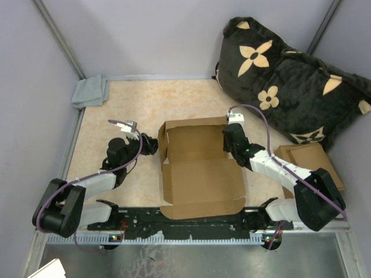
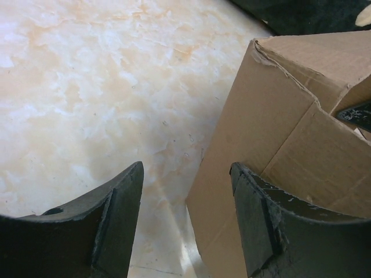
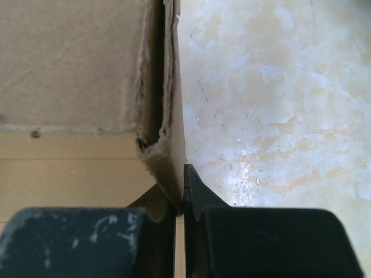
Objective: Fold the paper box
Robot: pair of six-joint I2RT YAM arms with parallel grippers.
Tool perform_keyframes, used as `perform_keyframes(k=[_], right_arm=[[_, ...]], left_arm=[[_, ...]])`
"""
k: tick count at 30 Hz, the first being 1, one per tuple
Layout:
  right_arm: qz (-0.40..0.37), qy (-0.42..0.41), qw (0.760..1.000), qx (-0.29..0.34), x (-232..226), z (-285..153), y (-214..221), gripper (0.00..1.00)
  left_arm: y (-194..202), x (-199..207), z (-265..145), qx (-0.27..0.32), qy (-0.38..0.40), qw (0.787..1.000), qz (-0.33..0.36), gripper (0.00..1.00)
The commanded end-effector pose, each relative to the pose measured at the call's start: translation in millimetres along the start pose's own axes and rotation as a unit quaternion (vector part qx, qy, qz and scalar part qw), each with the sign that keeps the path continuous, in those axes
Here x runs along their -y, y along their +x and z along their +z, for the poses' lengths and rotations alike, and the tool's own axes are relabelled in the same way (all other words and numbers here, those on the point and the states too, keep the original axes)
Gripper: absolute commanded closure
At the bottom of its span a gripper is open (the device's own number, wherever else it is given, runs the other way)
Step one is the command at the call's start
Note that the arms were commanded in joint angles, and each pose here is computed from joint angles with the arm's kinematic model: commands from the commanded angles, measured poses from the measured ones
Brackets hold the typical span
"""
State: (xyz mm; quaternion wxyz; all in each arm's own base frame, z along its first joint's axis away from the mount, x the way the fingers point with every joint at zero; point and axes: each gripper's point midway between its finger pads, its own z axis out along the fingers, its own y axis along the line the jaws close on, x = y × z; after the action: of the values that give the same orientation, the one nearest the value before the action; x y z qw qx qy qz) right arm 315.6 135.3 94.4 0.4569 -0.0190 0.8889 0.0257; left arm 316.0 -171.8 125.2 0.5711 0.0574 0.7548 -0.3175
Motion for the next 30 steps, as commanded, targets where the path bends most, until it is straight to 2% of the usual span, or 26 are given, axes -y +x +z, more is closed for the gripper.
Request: perform_keyframes(k=[1,11,22,30], right_arm=[[0.007,-0.006,1.000,0.013,-6.2,4.1,-25.2,1.00],[0.031,-0.006,0.999,-0.027,-0.2,22.4,-44.0,1.00],[0.015,-0.040,0.996,-0.079,-8.4,42.0,-47.5,1.00],[0.008,-0.048,0.991,-0.124,-7.9,57.7,-44.8,1.00]], left_arm=[[-28.7,7.0,10.1,0.051,0.015,0.998,0.024,0.32],[-36.6,-6.7,15.5,0.053,-0.025,0.998,0.033,0.31],[-28.7,-7.9,30.8,0.040,-0.014,0.999,0.021,0.30],[-36.8,-29.9,50.0,0.026,-0.066,0.997,0.033,0.30]])
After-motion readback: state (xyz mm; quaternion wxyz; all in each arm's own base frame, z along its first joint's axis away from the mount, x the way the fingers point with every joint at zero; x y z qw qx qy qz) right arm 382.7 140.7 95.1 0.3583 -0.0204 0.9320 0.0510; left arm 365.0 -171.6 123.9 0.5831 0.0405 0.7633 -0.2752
